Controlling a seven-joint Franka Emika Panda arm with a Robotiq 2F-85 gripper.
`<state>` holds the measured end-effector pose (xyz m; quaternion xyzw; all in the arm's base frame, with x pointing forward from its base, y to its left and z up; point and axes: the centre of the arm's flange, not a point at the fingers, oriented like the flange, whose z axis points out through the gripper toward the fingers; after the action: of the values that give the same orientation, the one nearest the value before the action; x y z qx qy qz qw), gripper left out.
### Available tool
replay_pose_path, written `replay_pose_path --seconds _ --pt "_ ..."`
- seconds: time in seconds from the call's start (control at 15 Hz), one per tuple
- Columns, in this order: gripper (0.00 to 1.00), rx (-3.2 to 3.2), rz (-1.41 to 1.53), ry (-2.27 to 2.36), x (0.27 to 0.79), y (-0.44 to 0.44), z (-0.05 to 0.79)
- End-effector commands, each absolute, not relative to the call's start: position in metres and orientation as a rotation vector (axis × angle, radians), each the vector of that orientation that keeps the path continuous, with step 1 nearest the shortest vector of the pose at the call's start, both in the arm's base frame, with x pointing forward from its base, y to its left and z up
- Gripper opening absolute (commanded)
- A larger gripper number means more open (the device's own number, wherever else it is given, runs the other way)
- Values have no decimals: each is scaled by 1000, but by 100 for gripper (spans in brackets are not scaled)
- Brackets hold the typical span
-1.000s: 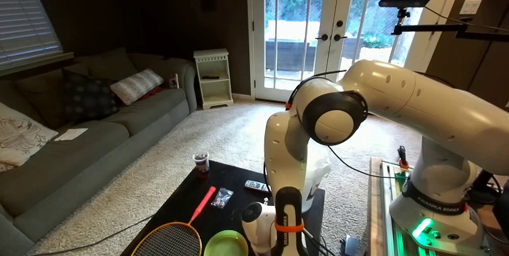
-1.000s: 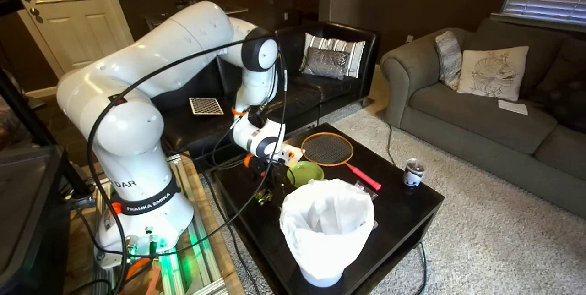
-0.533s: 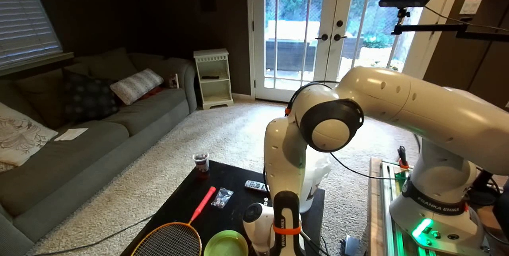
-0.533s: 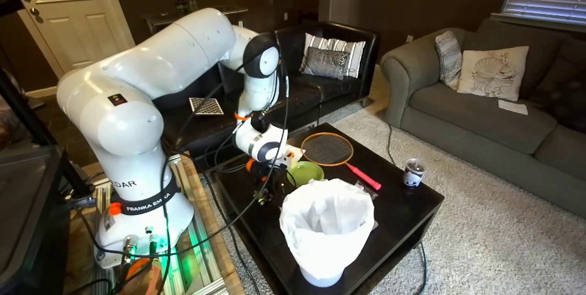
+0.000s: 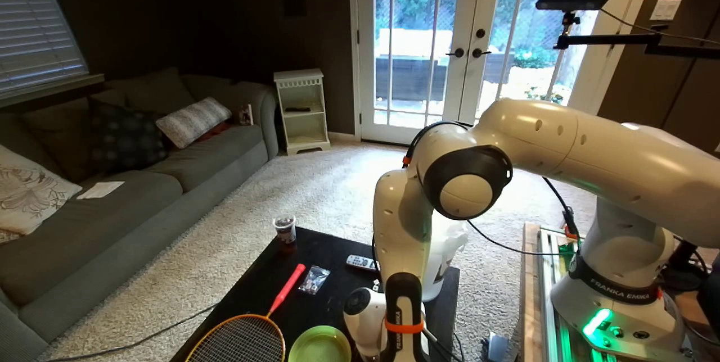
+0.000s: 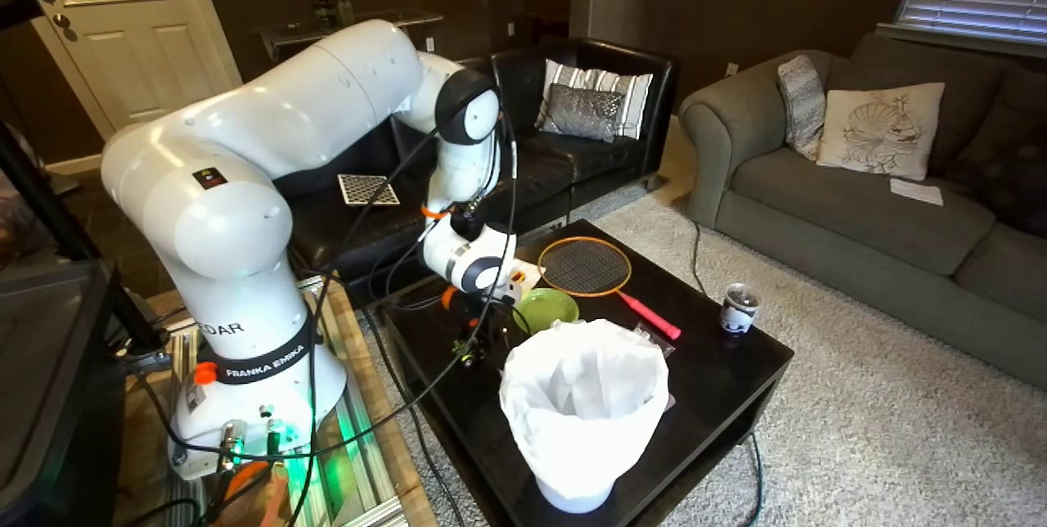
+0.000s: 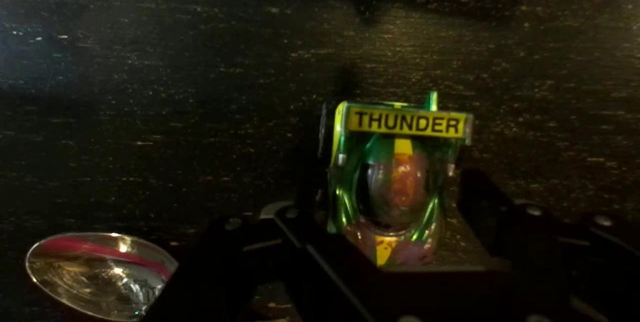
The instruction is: Turn the toy car to the right
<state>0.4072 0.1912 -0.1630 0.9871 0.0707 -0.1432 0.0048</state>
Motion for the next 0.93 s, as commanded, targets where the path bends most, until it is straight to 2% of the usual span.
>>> replay_pose_path --seconds 0.0,0.07,0.2,0.33,0.87 --pt "44 3086 -474 189 410 191 -169" --pt "37 3084 -480 189 410 191 -169" --pt "34 3084 -500 195 411 191 -169" --pt "32 3115 -496 197 412 190 -165" --pt "32 3253 -358 -374 426 194 -136"
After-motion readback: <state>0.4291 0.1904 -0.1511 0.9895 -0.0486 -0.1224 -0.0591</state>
